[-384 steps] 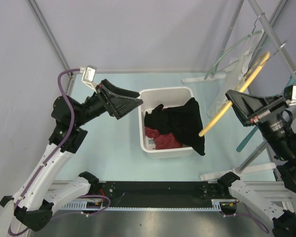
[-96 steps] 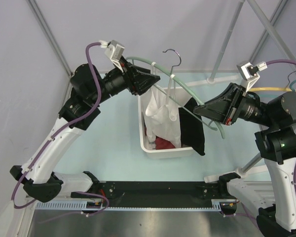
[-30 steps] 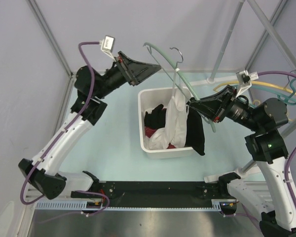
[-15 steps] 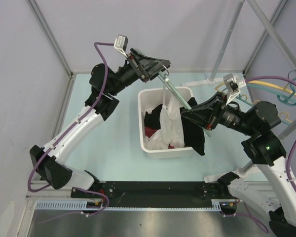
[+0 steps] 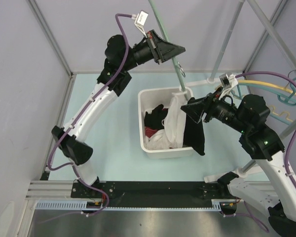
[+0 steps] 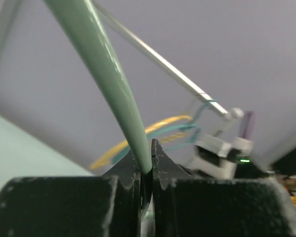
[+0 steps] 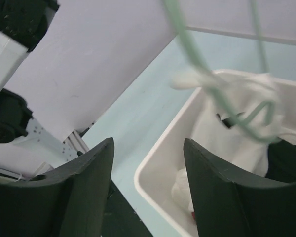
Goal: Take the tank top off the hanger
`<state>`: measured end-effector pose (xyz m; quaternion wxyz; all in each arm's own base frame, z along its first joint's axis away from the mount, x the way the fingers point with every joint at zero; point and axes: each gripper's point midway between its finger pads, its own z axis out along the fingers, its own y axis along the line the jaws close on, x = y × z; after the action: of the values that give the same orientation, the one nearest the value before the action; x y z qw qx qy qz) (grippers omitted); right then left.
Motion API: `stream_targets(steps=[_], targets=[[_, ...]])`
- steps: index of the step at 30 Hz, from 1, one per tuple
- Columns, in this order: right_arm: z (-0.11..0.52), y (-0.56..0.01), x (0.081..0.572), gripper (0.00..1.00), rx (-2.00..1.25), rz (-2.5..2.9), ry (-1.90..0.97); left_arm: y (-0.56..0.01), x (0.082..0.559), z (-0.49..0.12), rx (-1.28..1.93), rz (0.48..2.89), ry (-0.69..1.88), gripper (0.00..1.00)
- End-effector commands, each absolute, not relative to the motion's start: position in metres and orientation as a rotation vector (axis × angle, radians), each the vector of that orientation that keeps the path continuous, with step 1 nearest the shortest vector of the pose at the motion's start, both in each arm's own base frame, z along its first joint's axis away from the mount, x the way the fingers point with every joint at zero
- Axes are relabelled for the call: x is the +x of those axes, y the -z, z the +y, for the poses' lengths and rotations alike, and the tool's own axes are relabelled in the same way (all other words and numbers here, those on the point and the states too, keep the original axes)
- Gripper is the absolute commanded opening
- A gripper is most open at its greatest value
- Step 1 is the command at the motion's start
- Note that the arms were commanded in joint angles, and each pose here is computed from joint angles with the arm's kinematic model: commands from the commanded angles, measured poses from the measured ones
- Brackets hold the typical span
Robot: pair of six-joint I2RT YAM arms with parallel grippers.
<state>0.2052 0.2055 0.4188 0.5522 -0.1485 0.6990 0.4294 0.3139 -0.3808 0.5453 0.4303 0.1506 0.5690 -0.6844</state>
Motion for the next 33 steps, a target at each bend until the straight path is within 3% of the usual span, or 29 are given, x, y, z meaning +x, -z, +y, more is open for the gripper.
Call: stream_targets(steps=[1, 7, 10, 16, 23, 33], targets=[[0.193, -0.457, 0.175, 0.71, -0.397, 1.557, -1.018, -0.540, 0.344, -0.358, 0.645, 1.297, 1.266, 0.00], [0.191, -0.462, 0.161, 0.79, -0.467, 1.520, -1.016, -0.546, 0.340, -0.337, 0.588, 1.304, 1.244, 0.00], [0.199, -0.454, 0.161, 0.77, -0.530, 1.542, -1.037, -0.546, 0.334, -0.337, 0.509, 1.388, 1.456, 0.00], [0.217, -0.450, 0.150, 0.76, -0.638, 1.532, -1.122, -0.547, 0.274, -0.337, 0.603, 1.358, 1.858, 0.00], [0.238, -0.439, 0.139, 0.77, -0.741, 1.548, -1.186, -0.550, 0.221, -0.321, 0.766, 1.303, 1.911, 0.00], [0.280, -0.403, 0.140, 0.72, -0.805, 1.634, -1.101, -0.554, 0.183, -0.300, 0.739, 1.222, 2.084, 0.00]])
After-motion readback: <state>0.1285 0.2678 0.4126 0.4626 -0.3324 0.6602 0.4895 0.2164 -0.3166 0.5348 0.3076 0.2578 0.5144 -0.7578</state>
